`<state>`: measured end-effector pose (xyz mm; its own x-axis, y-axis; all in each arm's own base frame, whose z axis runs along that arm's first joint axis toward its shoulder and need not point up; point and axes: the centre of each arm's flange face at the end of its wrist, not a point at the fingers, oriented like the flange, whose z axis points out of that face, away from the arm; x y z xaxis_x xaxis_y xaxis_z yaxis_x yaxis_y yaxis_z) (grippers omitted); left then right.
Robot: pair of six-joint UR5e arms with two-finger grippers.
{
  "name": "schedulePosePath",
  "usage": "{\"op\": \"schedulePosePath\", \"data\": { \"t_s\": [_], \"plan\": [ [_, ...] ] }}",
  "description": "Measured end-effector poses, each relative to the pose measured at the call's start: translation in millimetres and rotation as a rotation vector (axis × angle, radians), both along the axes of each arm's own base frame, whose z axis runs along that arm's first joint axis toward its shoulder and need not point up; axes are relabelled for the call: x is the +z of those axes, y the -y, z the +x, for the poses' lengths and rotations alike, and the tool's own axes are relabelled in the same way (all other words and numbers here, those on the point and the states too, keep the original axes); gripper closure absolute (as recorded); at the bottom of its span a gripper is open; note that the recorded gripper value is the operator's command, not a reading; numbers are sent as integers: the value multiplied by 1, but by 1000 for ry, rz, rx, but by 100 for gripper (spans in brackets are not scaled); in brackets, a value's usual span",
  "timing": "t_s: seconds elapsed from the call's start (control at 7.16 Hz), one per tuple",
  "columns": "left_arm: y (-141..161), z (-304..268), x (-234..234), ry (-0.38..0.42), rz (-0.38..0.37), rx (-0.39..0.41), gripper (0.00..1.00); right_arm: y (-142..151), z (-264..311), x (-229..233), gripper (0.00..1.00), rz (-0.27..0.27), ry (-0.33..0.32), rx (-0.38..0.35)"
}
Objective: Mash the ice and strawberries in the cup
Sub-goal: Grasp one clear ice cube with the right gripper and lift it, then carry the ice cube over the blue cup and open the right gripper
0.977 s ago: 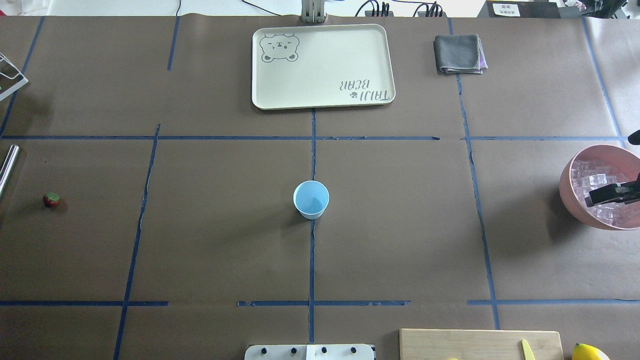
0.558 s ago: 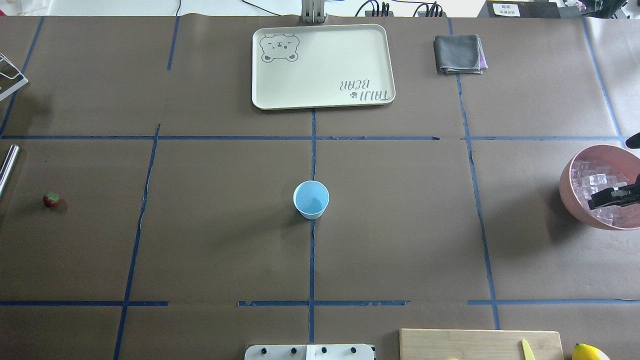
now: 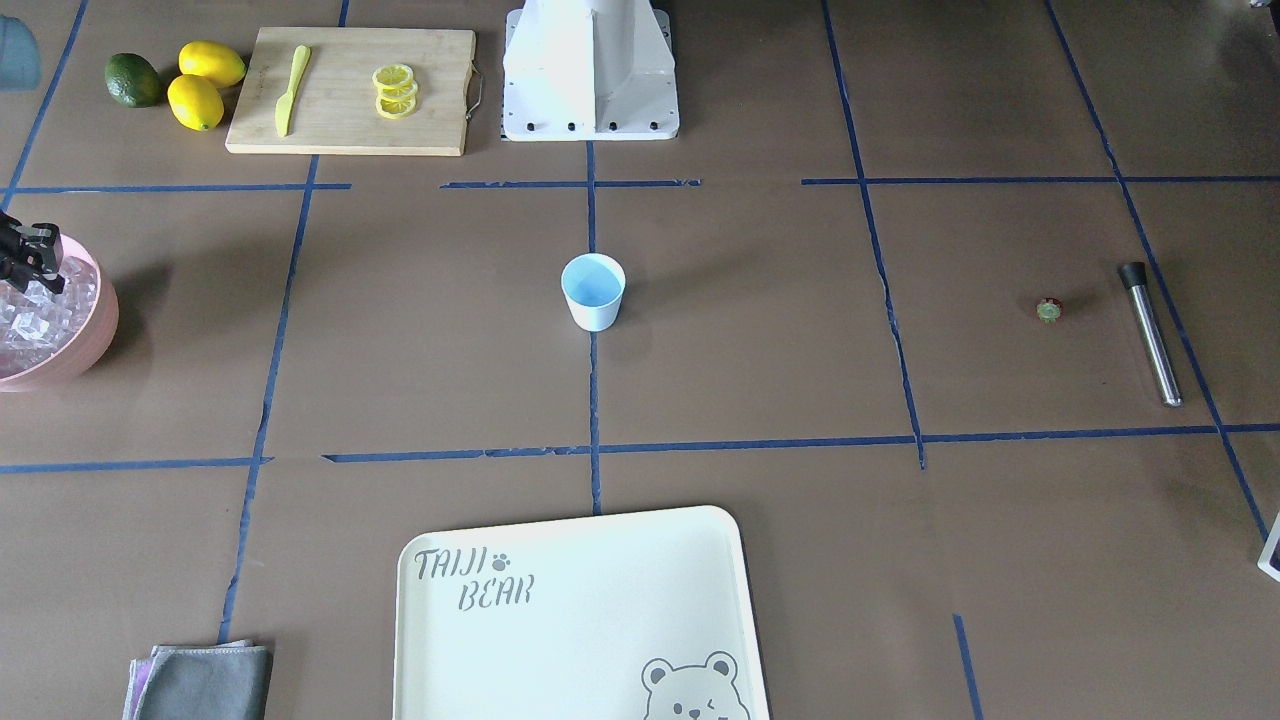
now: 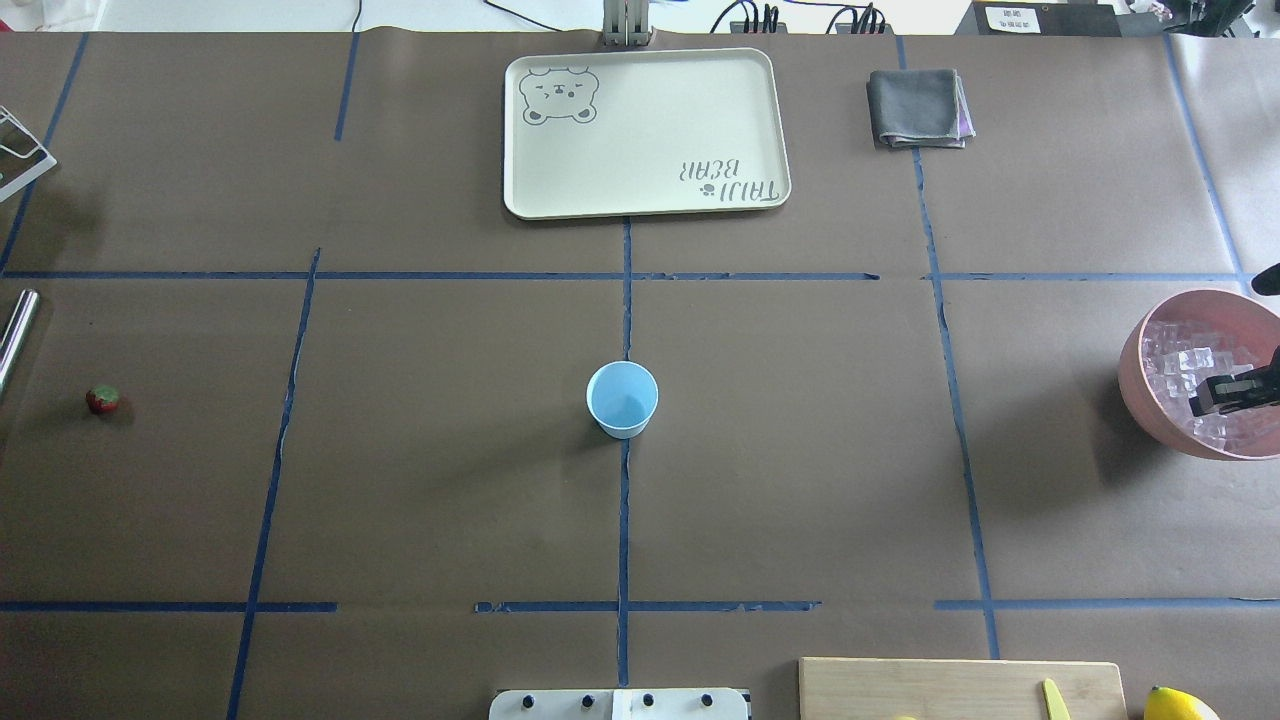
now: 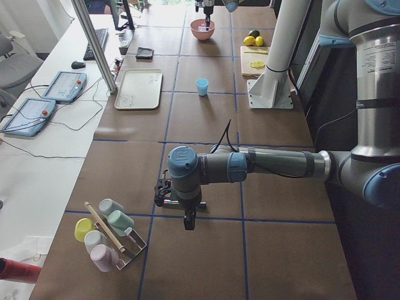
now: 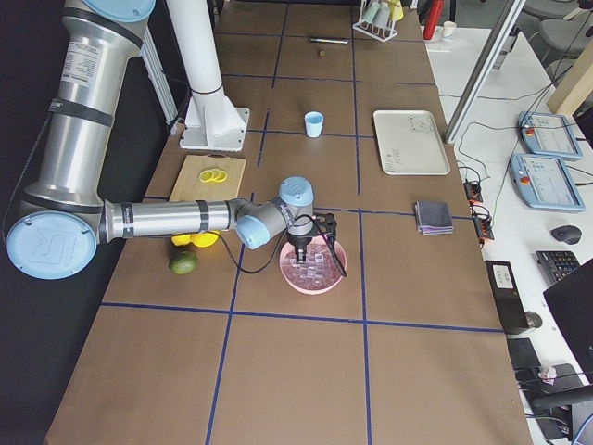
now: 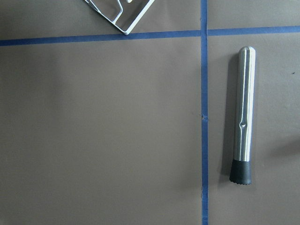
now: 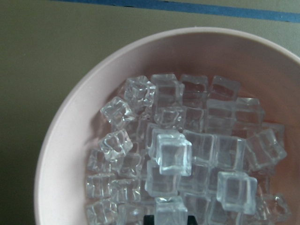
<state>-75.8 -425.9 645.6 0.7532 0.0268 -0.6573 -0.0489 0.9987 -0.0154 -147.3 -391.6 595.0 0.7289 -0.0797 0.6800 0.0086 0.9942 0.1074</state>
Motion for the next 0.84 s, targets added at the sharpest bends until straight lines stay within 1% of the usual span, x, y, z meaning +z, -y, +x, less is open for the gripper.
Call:
{"op": "schedulePosePath", "data": {
  "t_s": [0.14,0.28,0.42,0.56,0.7,0.84],
  "plan": [
    [0,0,0,0,0,1,0,0,2,-16,89,21,18,1],
    [0,1,0,0,1,2,0,1,8,-42,89,54,49,9],
    [0,1,0,0,1,2,0,3,17,-80,89,82,84,23],
    [0,1,0,0,1,3,0,9,21,-121,93,92,104,33],
    [0,1,-2,0,4,3,0,26,12,-167,98,93,111,35],
    [1,1,-4,1,8,4,0,45,-8,-212,100,82,111,31]
  ]
}}
